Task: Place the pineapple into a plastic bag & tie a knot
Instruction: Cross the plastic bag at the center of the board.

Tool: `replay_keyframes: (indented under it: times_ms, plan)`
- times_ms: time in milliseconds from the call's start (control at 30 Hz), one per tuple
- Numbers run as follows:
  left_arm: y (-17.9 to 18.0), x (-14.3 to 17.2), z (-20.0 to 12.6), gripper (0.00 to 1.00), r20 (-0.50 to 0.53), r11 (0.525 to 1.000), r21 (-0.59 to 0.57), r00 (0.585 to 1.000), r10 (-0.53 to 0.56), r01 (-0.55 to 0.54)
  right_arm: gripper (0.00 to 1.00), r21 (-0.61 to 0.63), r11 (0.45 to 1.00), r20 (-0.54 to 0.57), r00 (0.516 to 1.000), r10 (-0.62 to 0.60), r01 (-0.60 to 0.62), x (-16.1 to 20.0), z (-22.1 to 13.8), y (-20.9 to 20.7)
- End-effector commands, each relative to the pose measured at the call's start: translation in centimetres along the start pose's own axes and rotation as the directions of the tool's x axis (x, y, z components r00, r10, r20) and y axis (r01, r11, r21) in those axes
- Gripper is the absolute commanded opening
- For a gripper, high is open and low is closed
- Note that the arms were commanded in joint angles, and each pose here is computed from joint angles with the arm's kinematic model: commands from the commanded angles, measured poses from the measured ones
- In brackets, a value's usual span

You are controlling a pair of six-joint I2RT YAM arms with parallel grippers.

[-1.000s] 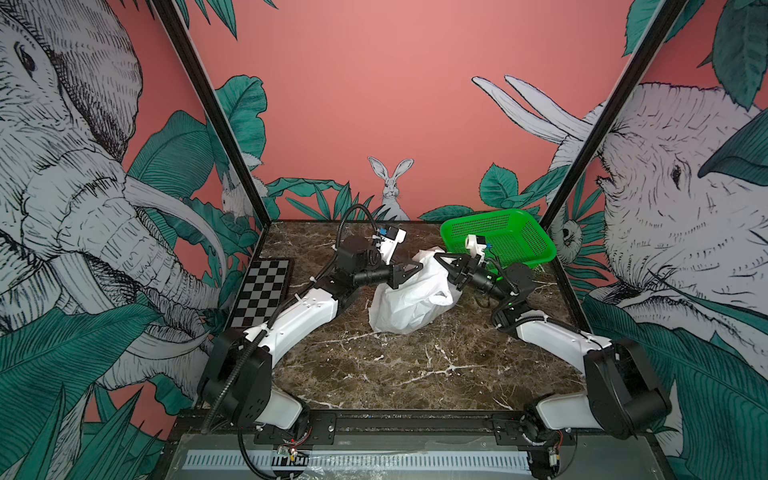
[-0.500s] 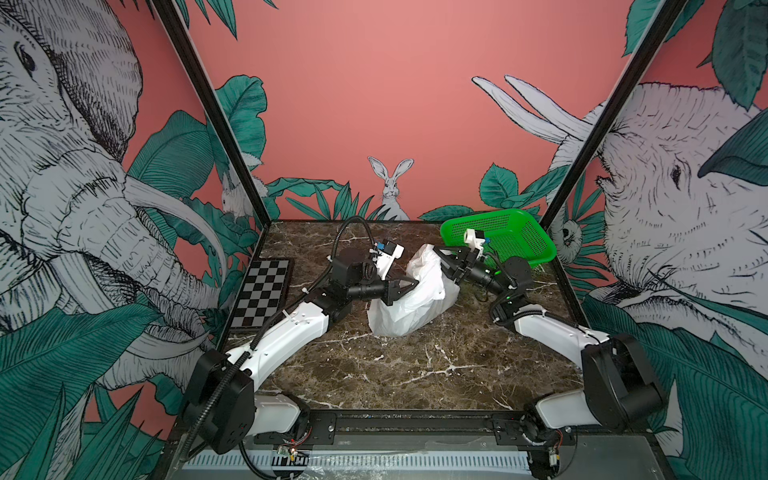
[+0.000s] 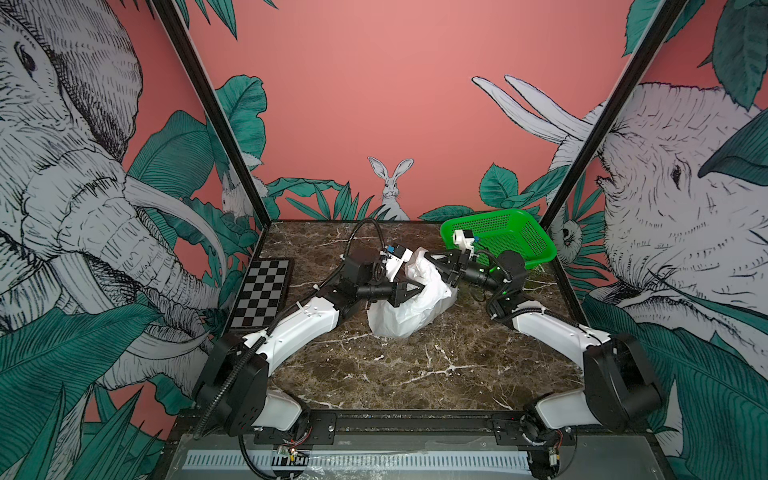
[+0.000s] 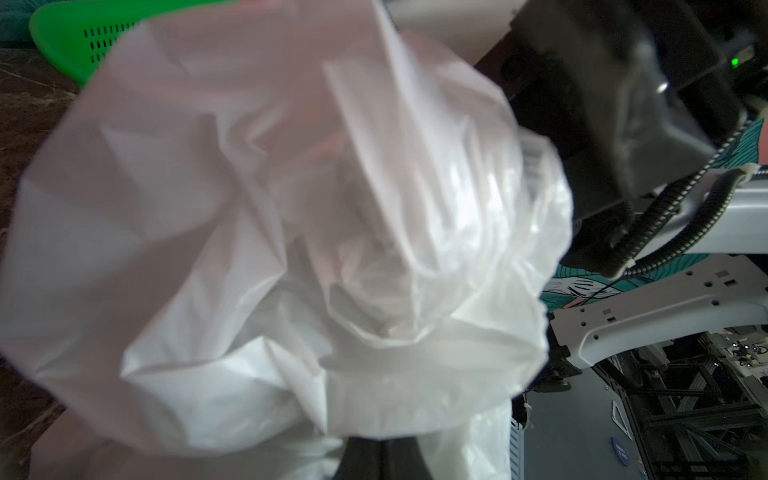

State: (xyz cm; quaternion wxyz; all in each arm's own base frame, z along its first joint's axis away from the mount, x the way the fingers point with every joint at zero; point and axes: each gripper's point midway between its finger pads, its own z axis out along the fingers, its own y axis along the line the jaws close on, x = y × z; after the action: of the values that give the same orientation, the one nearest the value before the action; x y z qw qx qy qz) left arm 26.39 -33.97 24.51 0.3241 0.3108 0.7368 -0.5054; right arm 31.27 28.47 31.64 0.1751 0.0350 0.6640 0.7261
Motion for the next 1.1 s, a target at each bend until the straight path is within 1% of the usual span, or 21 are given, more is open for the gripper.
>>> replay_keyframes:
  times_ms: [0,67,133,167,200,267,367,467,567,633,700,733,800,833,867,933,1067]
  plan:
    - [-0.7,-0.9,0.4,0.0,0.01,0.999,0.014,0.999,0.033,-0.034,0.14,0.004,1.0,-0.047,0.999,-0.027,0.027,0.7,0.4,0.1]
    - [-0.7,-1.1,0.4,0.0,0.011,0.999,0.015,0.999,0.033,-0.033,0.01,0.008,1.0,-0.048,0.999,-0.026,0.027,0.6,0.5,-0.2]
    - [-0.7,-1.3,0.1,0.0,0.013,0.999,-0.004,0.999,0.036,-0.036,0.0,-0.009,0.999,-0.048,0.998,-0.033,0.033,0.5,0.6,0.0]
    - [-0.4,-1.3,-0.2,0.0,0.015,0.999,-0.034,0.999,0.039,-0.038,0.0,-0.021,0.999,-0.045,0.998,-0.037,0.036,0.4,0.6,0.2]
    - [-0.3,-1.4,-0.6,0.06,0.021,0.997,-0.058,0.999,0.047,-0.046,0.0,-0.035,0.998,-0.042,0.998,-0.045,0.043,0.3,0.6,0.5]
    - [0.1,-1.9,-1.9,0.21,0.046,0.993,-0.107,0.998,0.053,-0.048,0.0,-0.053,0.997,-0.036,0.998,-0.054,0.052,0.2,0.6,0.9]
    - [1.0,-3.0,-4.6,0.37,0.11,0.982,-0.19,0.993,0.048,-0.026,0.0,-0.077,0.995,-0.028,0.997,-0.068,0.066,-0.1,0.3,1.4]
    - [1.3,-4.5,-7.7,0.5,0.191,0.968,-0.252,0.98,0.056,-0.006,0.0,-0.114,0.991,-0.018,0.997,-0.08,0.077,-0.4,-0.2,2.2]
    - [1.1,-6.3,-9.8,0.56,0.27,0.96,-0.279,0.96,0.068,0.011,0.0,-0.148,0.985,-0.012,0.996,-0.091,0.089,-0.6,-0.6,2.7]
    - [0.8,-7.5,-10.4,0.57,0.313,0.963,-0.27,0.947,0.067,0.021,0.0,-0.176,0.98,-0.01,0.995,-0.099,0.096,-0.6,-0.8,3.2]
    - [0.4,-8.7,-10.1,0.56,0.345,0.972,-0.233,0.937,0.056,0.028,0.0,-0.218,0.971,-0.015,0.994,-0.105,0.099,-0.6,-0.8,3.9]
    - [0.0,-9.3,-9.9,0.54,0.36,0.979,-0.202,0.932,0.043,0.033,0.0,-0.24,0.966,-0.019,0.995,-0.103,0.095,-0.6,-0.9,4.2]
    - [-0.4,-10.3,-9.3,0.48,0.38,0.989,-0.141,0.925,0.019,0.038,0.0,-0.246,0.965,-0.033,0.994,-0.104,0.093,-0.5,-0.8,4.3]
    - [-0.6,-10.9,-9.0,0.43,0.39,0.993,-0.112,0.921,0.005,0.041,0.0,-0.246,0.964,-0.037,0.993,-0.111,0.098,-0.4,-0.7,4.3]
    - [-1.1,-11.0,-8.4,0.39,0.38,0.997,-0.062,0.925,-0.009,0.035,0.0,-0.248,0.963,-0.041,0.992,-0.116,0.102,-0.3,-0.7,4.4]
    - [-1.3,-11.4,-7.7,0.35,0.378,0.999,-0.015,0.925,-0.032,0.041,0.0,-0.25,0.963,-0.053,0.991,-0.121,0.104,-0.2,-0.7,4.6]
    - [-1.5,-11.7,-6.7,0.3,0.37,0.999,0.015,0.928,-0.033,0.029,0.0,-0.248,0.963,-0.06,0.991,-0.12,0.102,-0.1,-0.7,4.5]
